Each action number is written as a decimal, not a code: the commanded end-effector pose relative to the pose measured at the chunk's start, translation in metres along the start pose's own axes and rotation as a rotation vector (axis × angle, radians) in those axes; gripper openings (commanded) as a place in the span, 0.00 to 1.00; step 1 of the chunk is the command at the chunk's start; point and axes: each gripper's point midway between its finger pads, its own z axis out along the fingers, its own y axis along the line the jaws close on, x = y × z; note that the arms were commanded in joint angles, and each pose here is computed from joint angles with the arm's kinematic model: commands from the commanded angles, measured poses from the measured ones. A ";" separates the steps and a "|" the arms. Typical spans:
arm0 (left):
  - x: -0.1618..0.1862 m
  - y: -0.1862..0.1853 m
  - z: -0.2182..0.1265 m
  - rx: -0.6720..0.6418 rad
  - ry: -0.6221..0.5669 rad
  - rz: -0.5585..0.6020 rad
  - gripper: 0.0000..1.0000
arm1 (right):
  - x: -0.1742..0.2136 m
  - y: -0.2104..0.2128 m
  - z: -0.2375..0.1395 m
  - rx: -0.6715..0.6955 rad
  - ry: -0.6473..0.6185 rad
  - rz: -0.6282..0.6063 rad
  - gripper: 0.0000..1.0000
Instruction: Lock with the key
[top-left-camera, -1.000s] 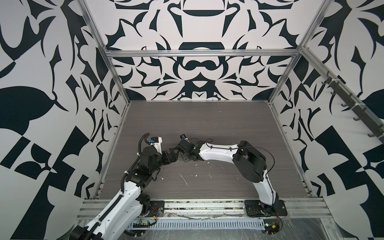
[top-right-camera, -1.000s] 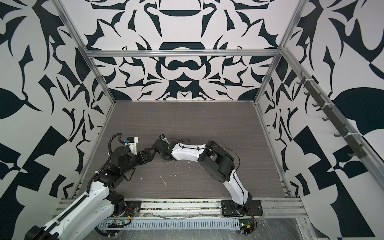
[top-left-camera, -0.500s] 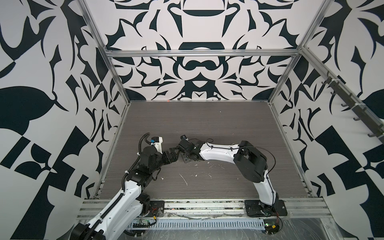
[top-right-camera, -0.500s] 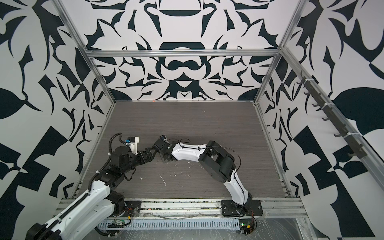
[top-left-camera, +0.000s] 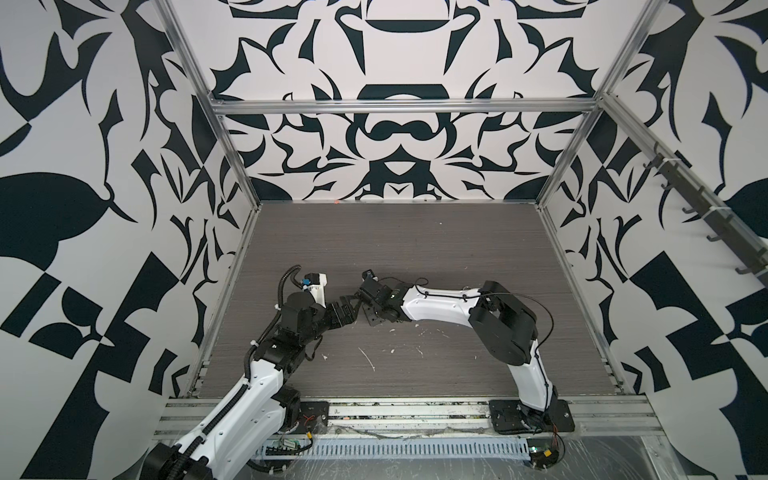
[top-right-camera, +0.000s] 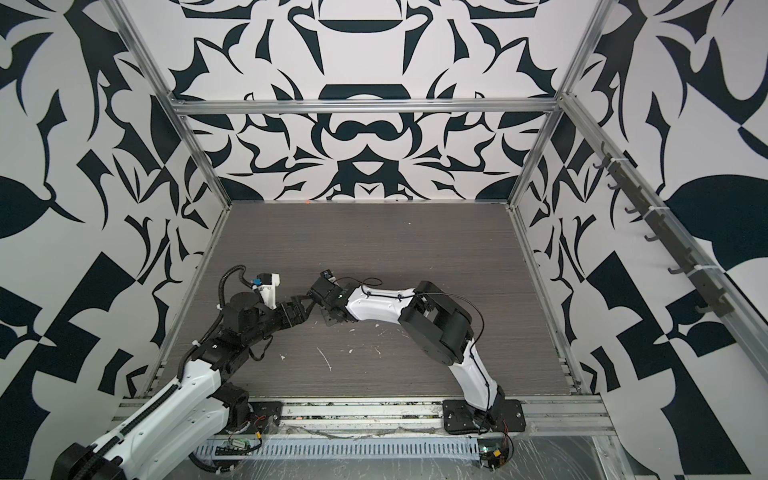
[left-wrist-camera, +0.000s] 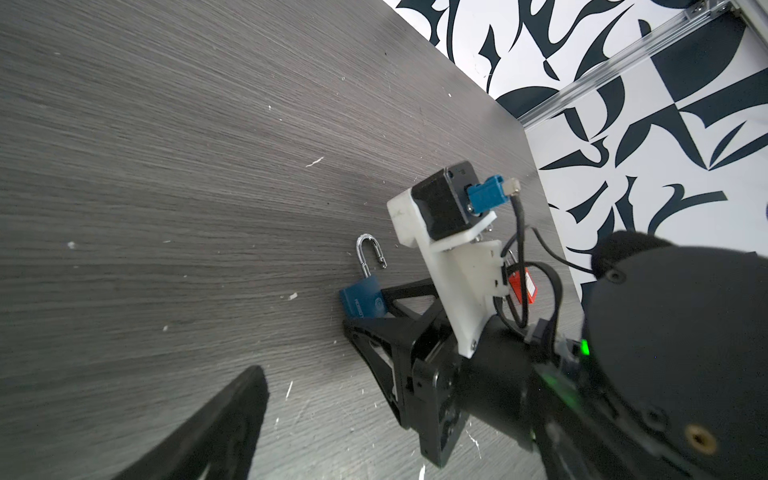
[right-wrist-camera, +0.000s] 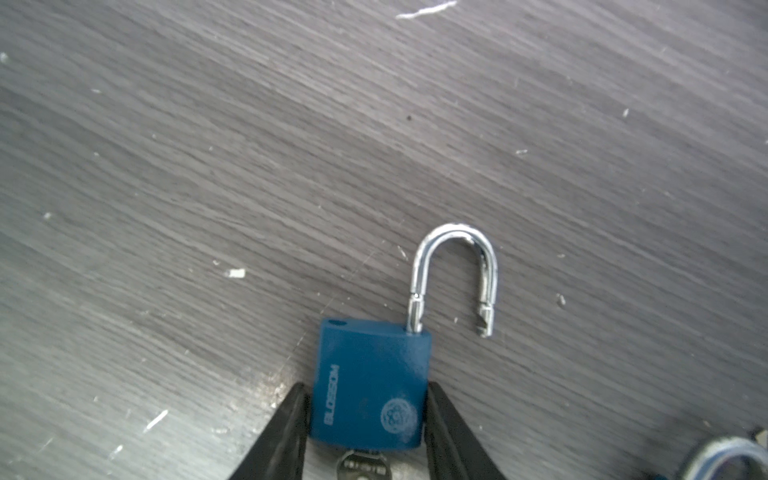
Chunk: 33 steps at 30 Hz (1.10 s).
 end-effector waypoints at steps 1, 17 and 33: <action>-0.002 -0.004 0.000 0.020 -0.005 0.012 1.00 | 0.019 -0.016 0.004 0.044 0.065 -0.038 0.41; 0.005 0.004 0.021 0.006 0.071 -0.031 0.99 | -0.005 -0.044 -0.016 -0.110 -0.006 -0.002 0.21; 0.014 -0.010 0.056 0.111 0.231 -0.099 0.90 | -0.022 -0.024 -0.071 -0.307 -0.158 -0.167 0.14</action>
